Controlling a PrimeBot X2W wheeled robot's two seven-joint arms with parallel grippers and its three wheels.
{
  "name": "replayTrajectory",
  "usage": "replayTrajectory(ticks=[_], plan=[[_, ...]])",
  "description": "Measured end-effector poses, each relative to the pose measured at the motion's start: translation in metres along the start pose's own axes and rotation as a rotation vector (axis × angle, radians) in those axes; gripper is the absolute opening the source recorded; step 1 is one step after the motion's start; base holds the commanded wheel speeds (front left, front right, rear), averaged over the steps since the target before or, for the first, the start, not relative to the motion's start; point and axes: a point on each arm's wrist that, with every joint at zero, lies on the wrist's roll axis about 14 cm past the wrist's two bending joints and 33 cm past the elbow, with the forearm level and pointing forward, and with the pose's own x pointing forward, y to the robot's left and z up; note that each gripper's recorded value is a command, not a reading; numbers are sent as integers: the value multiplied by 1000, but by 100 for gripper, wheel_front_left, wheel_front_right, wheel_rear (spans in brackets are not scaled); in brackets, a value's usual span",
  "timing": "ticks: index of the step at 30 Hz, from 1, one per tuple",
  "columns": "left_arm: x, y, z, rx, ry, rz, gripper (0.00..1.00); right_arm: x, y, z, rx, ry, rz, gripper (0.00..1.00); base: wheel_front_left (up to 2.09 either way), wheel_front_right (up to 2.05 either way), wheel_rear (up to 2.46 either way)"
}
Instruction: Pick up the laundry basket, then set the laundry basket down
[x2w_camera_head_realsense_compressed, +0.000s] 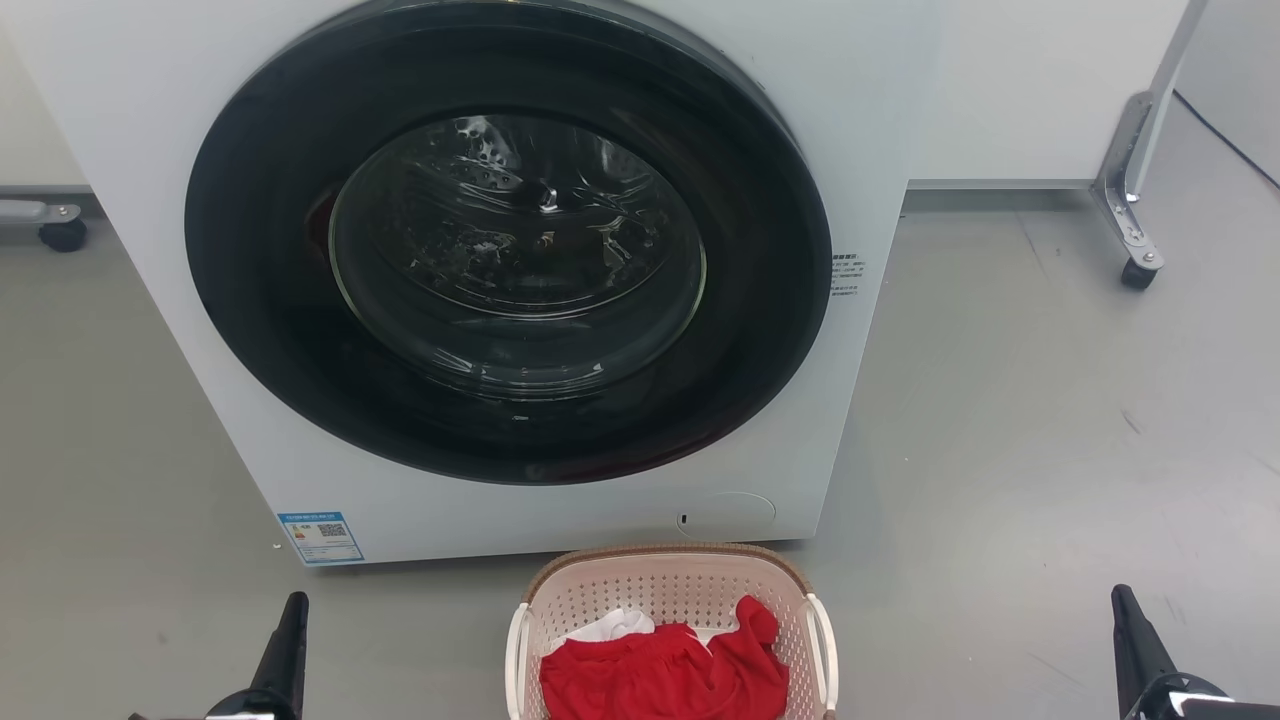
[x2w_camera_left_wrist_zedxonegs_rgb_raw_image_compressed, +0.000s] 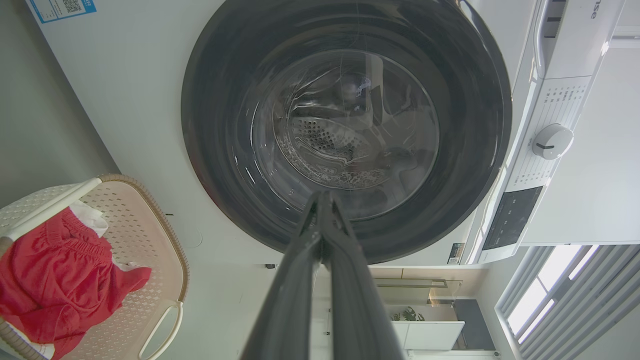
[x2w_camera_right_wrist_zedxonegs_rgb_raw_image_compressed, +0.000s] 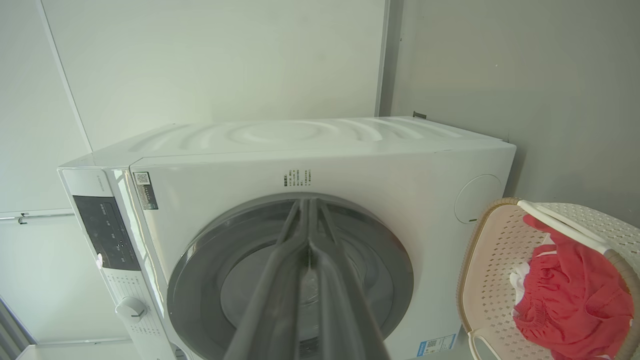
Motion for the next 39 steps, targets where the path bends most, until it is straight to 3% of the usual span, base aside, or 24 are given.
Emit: replayTrajectory(ticks=[39], plan=[[0,0,0,0,0,0,0,0,0,0,0,0,0,0,0,0,0]])
